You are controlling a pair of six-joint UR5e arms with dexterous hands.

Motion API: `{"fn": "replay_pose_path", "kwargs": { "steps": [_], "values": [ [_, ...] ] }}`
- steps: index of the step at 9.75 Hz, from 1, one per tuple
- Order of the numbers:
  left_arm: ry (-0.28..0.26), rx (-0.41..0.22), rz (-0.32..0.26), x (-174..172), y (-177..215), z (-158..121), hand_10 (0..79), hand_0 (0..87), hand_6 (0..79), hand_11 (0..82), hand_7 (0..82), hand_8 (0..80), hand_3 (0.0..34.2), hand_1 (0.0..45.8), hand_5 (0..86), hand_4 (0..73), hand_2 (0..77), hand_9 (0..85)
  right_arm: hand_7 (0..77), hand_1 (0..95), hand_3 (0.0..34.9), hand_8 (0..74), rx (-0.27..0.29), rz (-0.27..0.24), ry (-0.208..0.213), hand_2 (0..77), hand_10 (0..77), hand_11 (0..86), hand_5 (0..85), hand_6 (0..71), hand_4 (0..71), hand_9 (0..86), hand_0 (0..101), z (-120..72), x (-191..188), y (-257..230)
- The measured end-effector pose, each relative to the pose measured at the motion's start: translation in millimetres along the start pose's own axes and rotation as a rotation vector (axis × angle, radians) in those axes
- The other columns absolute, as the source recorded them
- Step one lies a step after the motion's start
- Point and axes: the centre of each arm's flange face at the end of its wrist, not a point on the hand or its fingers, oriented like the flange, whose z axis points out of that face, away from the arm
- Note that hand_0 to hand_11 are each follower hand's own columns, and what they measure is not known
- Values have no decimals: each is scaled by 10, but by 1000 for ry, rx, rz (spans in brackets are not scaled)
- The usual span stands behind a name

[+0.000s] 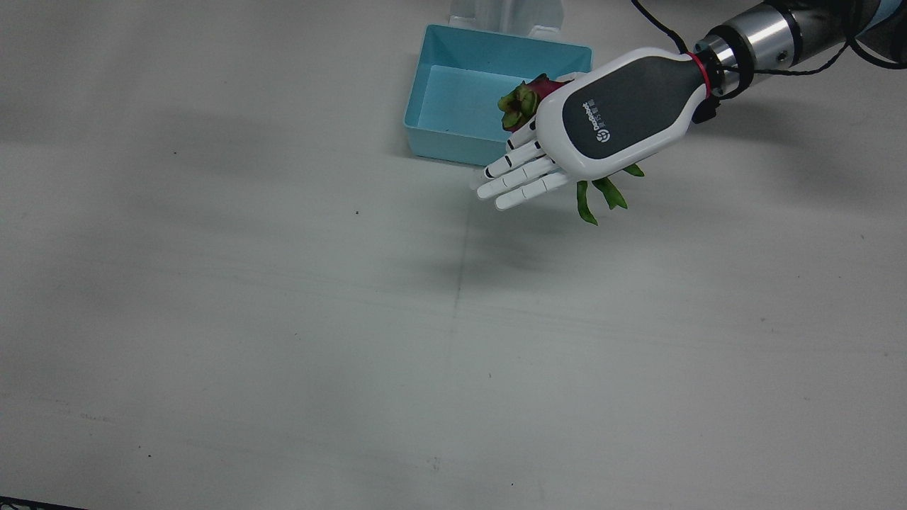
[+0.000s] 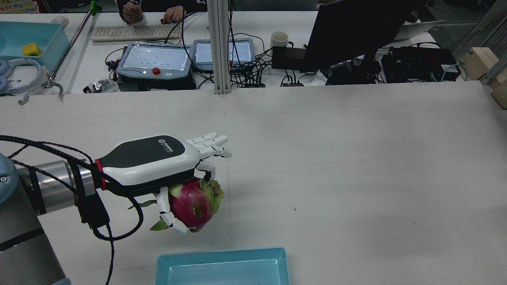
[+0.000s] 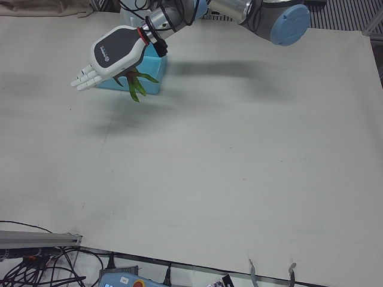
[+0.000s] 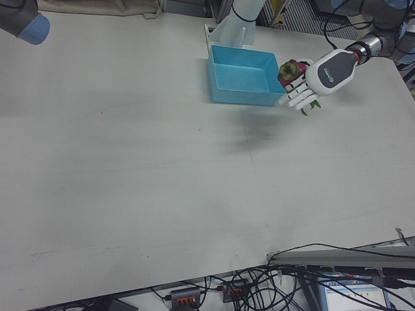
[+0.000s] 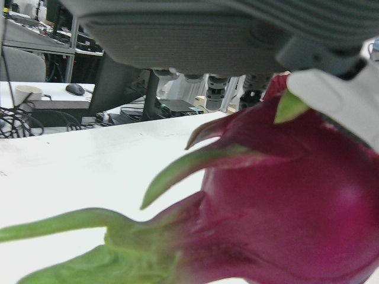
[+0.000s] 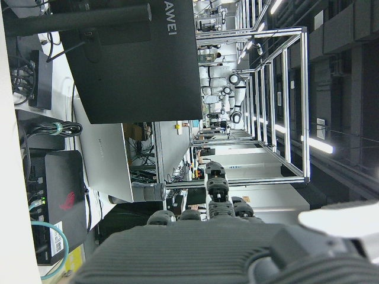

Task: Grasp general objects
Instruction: 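Lower the dragon fruit into the blue tray and open the left hand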

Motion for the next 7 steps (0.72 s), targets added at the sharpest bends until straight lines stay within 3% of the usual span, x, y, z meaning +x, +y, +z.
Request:
{"fn": "replay_pose_path", "kwargs": {
  "steps": [3,7],
  "values": [
    [48,-105,-34,159,635,177,5,478,11,5,207,11,0,0,480,240,311,11,0,54,0,0,0,-1,-1,16,0,5,5,0,0,5,0,0,-1,1],
    [62,-174,-66,189,1193,287,5,502,11,5,191,11,0,0,475,240,311,11,0,54,0,0,0,1,0,16,0,5,5,0,0,5,0,0,0,1]
  ]
}}
